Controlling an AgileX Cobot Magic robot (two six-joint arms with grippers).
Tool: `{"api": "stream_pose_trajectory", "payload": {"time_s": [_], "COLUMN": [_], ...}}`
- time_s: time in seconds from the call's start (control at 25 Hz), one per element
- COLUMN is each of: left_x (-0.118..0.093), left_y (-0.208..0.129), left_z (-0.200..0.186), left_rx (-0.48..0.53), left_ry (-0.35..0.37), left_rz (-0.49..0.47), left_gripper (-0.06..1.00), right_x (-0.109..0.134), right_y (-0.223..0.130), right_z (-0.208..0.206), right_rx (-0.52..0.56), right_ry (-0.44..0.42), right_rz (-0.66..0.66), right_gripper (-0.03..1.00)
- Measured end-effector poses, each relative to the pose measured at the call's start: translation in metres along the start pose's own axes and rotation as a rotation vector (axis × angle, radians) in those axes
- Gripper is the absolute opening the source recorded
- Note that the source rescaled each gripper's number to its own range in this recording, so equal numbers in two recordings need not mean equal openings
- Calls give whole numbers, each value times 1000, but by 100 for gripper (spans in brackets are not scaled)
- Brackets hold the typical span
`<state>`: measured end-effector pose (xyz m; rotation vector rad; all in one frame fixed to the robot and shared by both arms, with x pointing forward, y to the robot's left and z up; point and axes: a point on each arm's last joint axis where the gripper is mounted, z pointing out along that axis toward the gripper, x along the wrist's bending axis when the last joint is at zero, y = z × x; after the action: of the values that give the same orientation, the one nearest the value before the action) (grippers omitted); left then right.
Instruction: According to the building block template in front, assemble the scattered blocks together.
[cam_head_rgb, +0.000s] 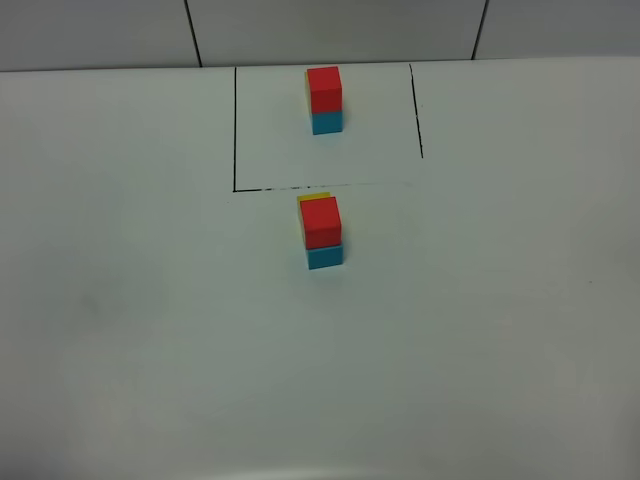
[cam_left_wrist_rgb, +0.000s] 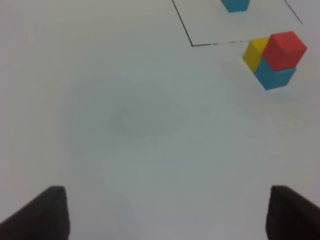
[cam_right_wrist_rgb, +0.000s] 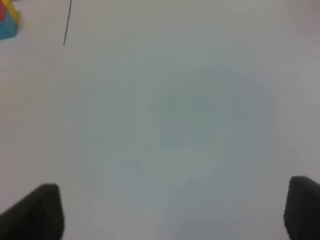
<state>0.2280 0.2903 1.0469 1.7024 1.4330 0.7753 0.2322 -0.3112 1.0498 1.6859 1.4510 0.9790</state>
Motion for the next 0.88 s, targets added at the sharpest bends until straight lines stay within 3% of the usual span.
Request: {"api": "stream_pose_trajectory", "payload": {"time_s": [0.24,0.44,0.88], "left_x": [0,0,0], "left_y": [0,0,0], "left_z": [0,0,0], "left_rx": [0,0,0], "left_ry": [0,0,0], "left_rz": [0,0,0], "left_gripper": [76,76,76], "right_x": [2,6,6], "right_y": [0,0,0], "right_z": [0,0,0], "right_rx": [-1,-1,-1], "right_ry": [19,59,61], "right_rz": [-79,-128,-134], "right_gripper": [64,63,63]}}
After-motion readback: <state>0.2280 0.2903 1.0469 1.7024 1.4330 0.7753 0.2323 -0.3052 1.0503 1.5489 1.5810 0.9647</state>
